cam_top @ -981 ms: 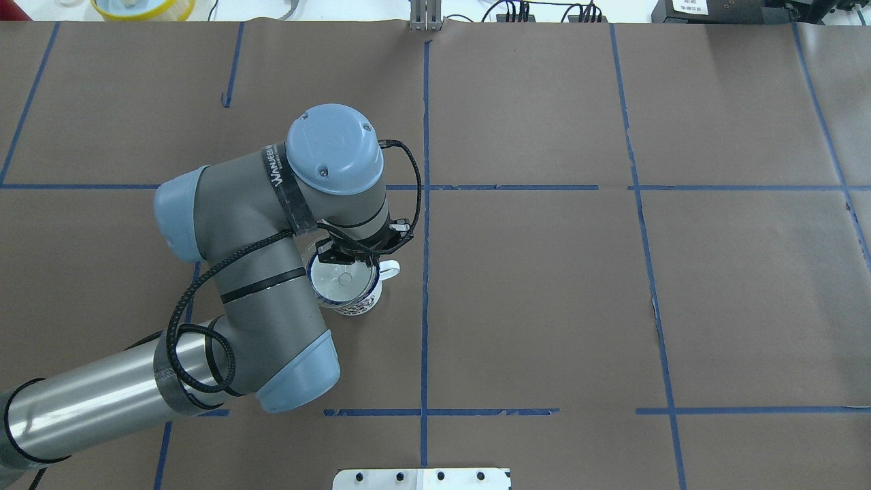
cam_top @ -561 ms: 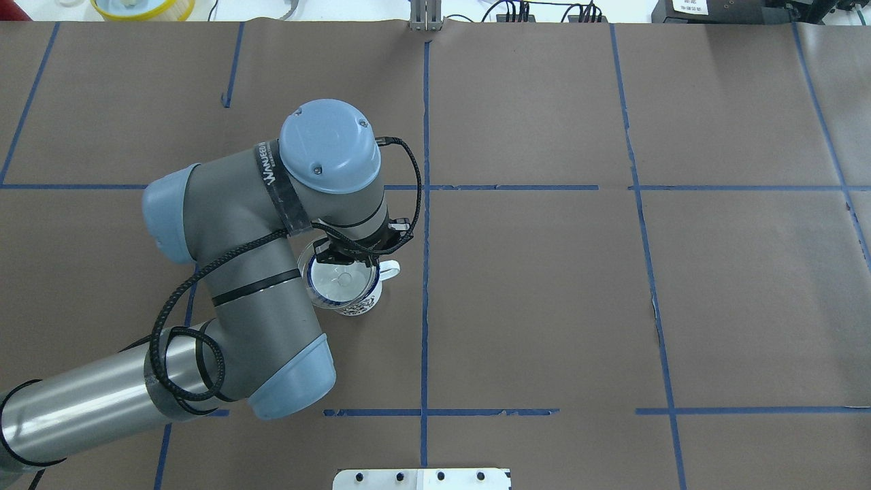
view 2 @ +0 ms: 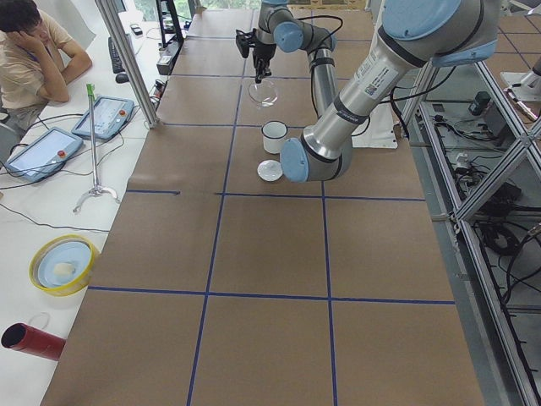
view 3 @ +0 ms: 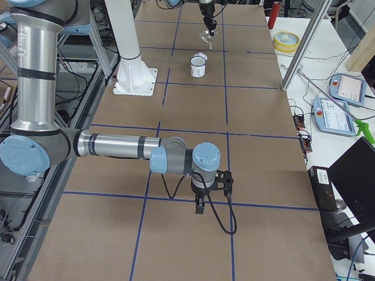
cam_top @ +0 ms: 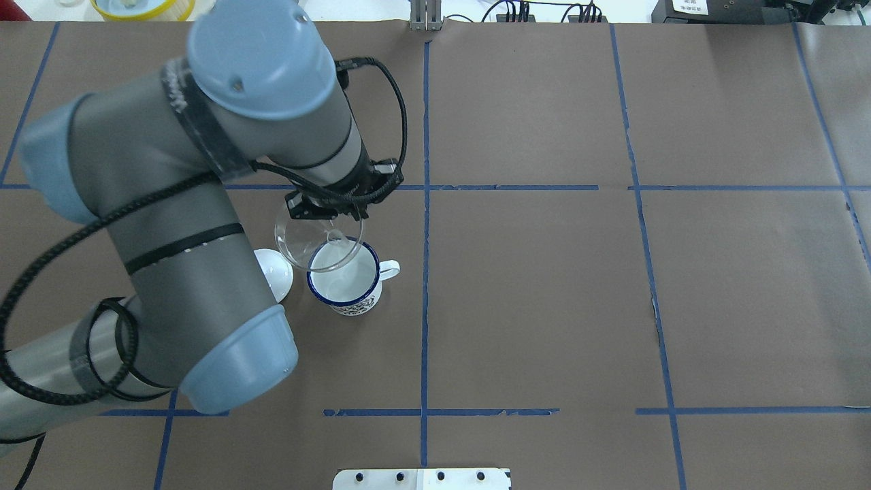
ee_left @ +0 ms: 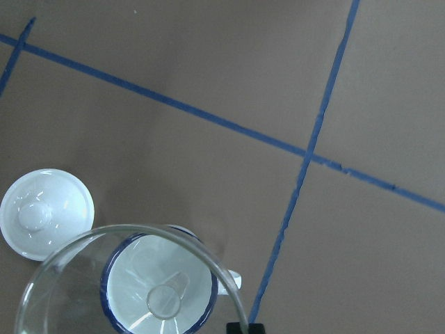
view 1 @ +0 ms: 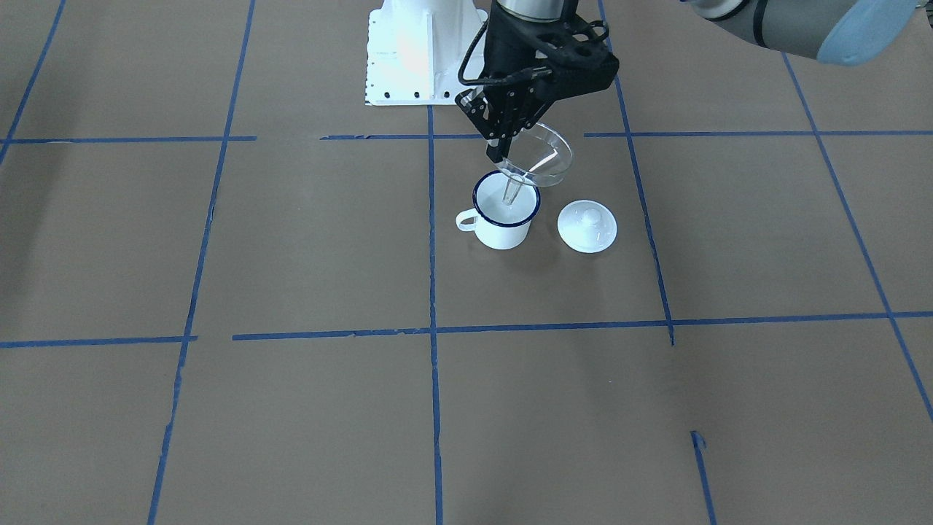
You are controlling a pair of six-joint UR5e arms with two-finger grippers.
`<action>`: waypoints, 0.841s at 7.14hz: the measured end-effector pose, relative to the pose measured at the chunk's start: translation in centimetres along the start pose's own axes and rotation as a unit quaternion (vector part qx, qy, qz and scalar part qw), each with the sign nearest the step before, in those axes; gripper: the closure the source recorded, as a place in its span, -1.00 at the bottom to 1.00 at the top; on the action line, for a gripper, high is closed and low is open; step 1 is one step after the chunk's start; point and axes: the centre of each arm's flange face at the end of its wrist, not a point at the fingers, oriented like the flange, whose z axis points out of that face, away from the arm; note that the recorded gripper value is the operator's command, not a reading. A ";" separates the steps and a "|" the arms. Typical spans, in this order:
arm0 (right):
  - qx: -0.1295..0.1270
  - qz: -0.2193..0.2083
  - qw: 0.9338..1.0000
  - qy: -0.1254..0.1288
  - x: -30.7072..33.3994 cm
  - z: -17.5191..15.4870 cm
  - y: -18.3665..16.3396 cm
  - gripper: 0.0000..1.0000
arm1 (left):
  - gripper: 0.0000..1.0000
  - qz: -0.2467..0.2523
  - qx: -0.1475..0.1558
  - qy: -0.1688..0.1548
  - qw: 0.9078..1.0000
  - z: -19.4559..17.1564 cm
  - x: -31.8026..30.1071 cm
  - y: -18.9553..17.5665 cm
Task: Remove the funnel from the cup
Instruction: 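Lift the glass funnel out of the mug, carrying it farther away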
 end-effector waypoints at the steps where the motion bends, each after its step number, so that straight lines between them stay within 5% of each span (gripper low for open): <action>1: 0.000 0.000 1.000 0.000 0.0 0.0 0.0 -1.00 | 1.00 -0.057 0.037 0.072 0.995 -0.8 -0.3 -2.4; 3: 0.000 0.000 1.000 0.000 0.0 0.0 0.0 -1.00 | 1.00 -0.184 0.095 0.202 0.957 0.3 -2.1 -6.6; 5: 0.000 0.000 1.000 0.000 0.0 0.0 0.0 -1.00 | 1.00 -0.306 0.148 0.245 0.908 7.8 -3.6 -11.2; 6: 0.000 0.000 1.000 0.000 0.0 0.0 0.0 -1.00 | 1.00 -0.336 0.169 0.242 0.895 12.4 -5.0 -13.2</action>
